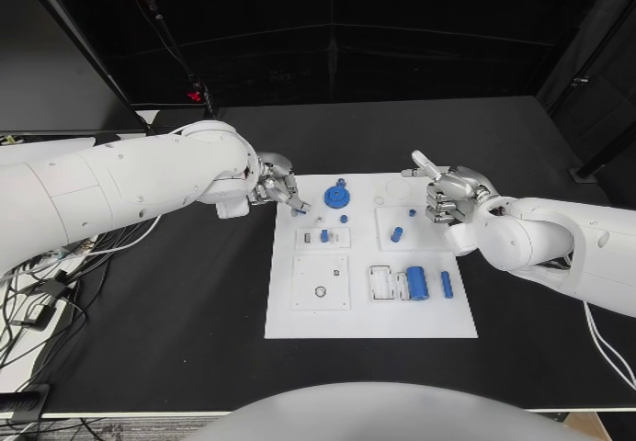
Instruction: Assemble the parts on the task board
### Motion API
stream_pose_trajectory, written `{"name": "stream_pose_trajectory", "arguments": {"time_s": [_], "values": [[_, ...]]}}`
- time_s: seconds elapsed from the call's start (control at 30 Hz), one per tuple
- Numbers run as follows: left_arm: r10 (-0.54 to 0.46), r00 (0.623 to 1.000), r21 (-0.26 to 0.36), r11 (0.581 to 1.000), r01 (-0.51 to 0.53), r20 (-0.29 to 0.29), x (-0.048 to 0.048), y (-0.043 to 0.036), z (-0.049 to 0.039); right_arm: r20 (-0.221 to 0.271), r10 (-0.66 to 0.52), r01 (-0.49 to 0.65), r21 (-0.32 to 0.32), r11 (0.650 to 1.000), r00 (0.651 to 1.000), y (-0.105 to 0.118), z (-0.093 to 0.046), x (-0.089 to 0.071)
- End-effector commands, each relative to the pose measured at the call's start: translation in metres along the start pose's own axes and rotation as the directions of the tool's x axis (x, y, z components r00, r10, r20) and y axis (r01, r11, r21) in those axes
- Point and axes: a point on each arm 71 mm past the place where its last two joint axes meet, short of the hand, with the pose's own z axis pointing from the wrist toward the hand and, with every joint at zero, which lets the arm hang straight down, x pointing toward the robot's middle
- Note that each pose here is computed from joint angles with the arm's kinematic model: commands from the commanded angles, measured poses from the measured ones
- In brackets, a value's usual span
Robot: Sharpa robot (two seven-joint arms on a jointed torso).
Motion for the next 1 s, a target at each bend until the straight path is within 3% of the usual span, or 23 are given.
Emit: {"name": "stream_pose_trajectory", "arguments": {"time_s": [0.03, 0.5, 1.0], "values": [[-0.008, 1.0, -0.087, 0.996, 0.006, -0.019, 0.004, 0.002, -0.0019, -0.004, -0.001, 0.0, -0.009, 1.0, 1.0, 0.001, 0.0, 0.001], [0.004, 0.999, -0.139, 0.99, -0.011, -0.046, 0.0147, -0.0039, 0.0004, -0.005, 0.0, 0.0, -0.011, 1.0, 1.0, 0.002, 0.0, 0.001], [0.018, 0.995, -0.148, 0.989, -0.032, -0.093, 0.0288, -0.0094, 0.0073, -0.005, 0.0, 0.0, -0.011, 1.0, 1.0, 0.002, 0.0, 0.002]]}}
